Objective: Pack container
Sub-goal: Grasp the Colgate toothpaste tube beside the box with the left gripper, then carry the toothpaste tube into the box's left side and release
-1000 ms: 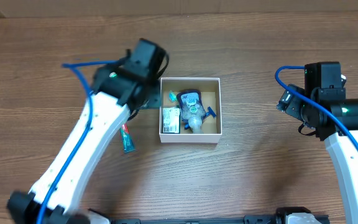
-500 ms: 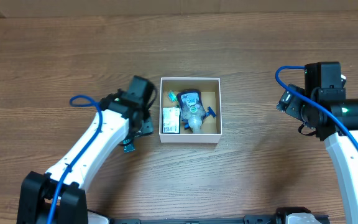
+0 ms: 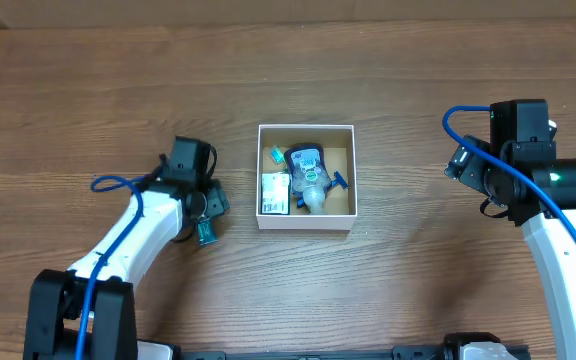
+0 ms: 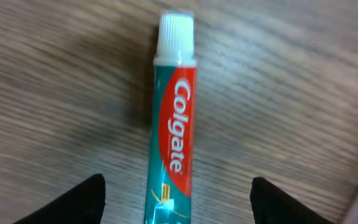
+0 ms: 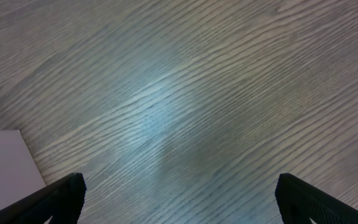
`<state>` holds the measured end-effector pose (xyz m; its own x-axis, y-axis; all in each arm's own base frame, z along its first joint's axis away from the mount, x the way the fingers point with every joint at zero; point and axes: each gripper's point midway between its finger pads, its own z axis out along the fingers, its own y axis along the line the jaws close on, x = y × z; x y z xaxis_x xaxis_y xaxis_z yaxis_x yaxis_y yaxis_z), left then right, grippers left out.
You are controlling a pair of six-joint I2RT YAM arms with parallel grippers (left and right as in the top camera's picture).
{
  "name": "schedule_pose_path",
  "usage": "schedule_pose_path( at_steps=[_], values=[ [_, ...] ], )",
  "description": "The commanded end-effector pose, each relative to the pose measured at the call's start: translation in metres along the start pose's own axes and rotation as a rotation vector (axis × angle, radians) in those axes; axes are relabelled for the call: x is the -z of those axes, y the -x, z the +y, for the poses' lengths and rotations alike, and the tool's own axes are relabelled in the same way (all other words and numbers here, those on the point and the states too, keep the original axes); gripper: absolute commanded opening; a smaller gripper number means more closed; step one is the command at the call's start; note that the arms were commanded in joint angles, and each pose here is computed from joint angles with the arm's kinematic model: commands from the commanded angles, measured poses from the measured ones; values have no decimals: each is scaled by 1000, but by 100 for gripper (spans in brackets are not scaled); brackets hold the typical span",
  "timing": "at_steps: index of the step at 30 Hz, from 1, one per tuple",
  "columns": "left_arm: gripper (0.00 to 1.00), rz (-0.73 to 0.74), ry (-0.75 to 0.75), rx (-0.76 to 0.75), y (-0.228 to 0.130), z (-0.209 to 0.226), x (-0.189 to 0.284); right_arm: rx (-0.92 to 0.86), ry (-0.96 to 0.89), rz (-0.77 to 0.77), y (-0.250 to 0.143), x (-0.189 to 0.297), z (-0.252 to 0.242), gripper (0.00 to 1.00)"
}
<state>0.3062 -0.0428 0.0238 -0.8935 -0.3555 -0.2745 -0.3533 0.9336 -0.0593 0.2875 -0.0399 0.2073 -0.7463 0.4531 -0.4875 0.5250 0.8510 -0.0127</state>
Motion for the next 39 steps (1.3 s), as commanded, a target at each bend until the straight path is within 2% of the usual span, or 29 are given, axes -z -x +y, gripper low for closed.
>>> schedule_pose_path(
  at_steps=[1, 20, 21, 22, 23, 24, 27, 32, 37, 39],
  values=[
    [73, 36, -9, -2, -23, 7, -22, -9, -5, -21, 4, 3, -2, 100],
    [72, 8, -48, 0, -17, -1, -28, -9, -6, -20, 4, 3, -2, 100],
    [69, 9, -48, 0, -17, -1, -28, -9, -5, -21, 4, 3, -2, 100],
    [56, 10, -47, 0, -18, -1, -28, -9, -6, -20, 4, 3, -2, 100],
    [32, 12, -46, 0, -18, -1, -28, -9, -5, -20, 4, 3, -2, 100],
    [22, 12, -45, -1, -18, 0, -28, -9, -6, -21, 4, 3, -2, 100],
    [4, 11, -45, 0, -18, 0, -28, -9, -6, -21, 4, 3, -2, 100],
    [4, -5, -54, -60, -8, -5, -19, -9, -5, -20, 4, 3, -2, 100],
    [4, -53, -89, -70, 22, -20, 32, -9, -6, -20, 4, 3, -2, 100],
    [4, -97, -193, -72, 39, -40, 71, -9, -6, -21, 4, 3, -2, 100]
  ],
)
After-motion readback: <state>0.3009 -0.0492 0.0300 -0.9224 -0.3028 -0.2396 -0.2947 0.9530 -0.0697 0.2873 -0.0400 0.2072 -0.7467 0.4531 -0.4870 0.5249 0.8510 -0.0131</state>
